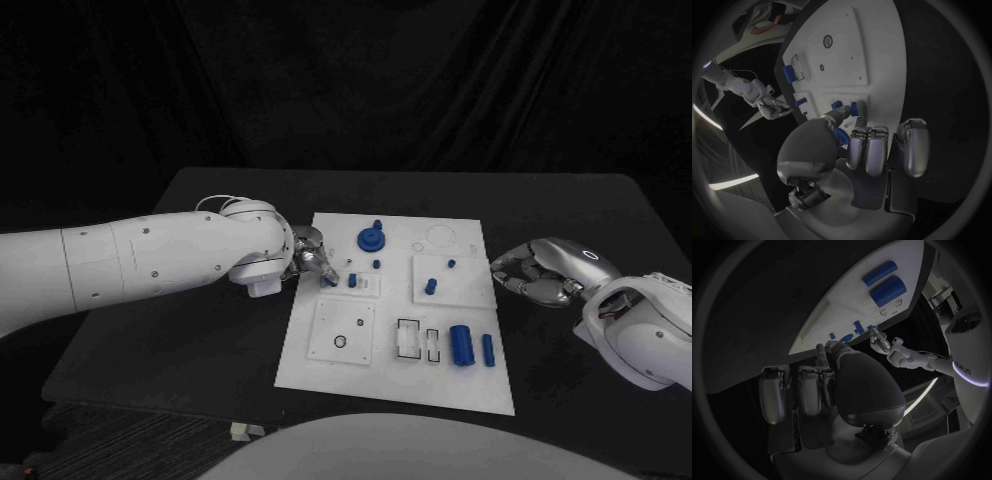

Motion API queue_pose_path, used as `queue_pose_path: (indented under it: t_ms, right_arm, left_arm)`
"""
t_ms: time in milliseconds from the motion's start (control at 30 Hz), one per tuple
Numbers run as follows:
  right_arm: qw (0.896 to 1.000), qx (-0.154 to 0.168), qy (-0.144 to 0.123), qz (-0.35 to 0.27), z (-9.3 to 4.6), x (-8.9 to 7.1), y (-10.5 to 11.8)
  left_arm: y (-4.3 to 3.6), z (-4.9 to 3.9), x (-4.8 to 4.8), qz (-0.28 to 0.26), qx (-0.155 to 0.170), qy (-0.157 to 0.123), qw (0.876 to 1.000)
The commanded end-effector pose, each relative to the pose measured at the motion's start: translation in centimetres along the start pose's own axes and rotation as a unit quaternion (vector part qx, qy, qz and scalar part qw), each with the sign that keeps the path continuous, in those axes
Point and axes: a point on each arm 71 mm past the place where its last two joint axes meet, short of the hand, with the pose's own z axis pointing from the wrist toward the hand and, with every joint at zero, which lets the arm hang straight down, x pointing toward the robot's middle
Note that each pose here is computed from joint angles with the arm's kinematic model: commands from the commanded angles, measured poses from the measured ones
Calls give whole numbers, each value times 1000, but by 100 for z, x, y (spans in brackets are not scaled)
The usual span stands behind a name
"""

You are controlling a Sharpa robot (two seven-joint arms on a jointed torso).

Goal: Assemble the parts on the task board

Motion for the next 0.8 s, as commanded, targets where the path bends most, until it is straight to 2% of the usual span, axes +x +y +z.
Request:
queue_pose_path:
  t_ms: [33,800]
  right_arm:
    - [1000,7,3,-1,-3,14,-7]
    - [1000,8,5,-1,0,19,-8]
  left_arm:
    - [44,30,80,8,-14,20,1000]
    - [68,42,66,8,-20,20,1000]
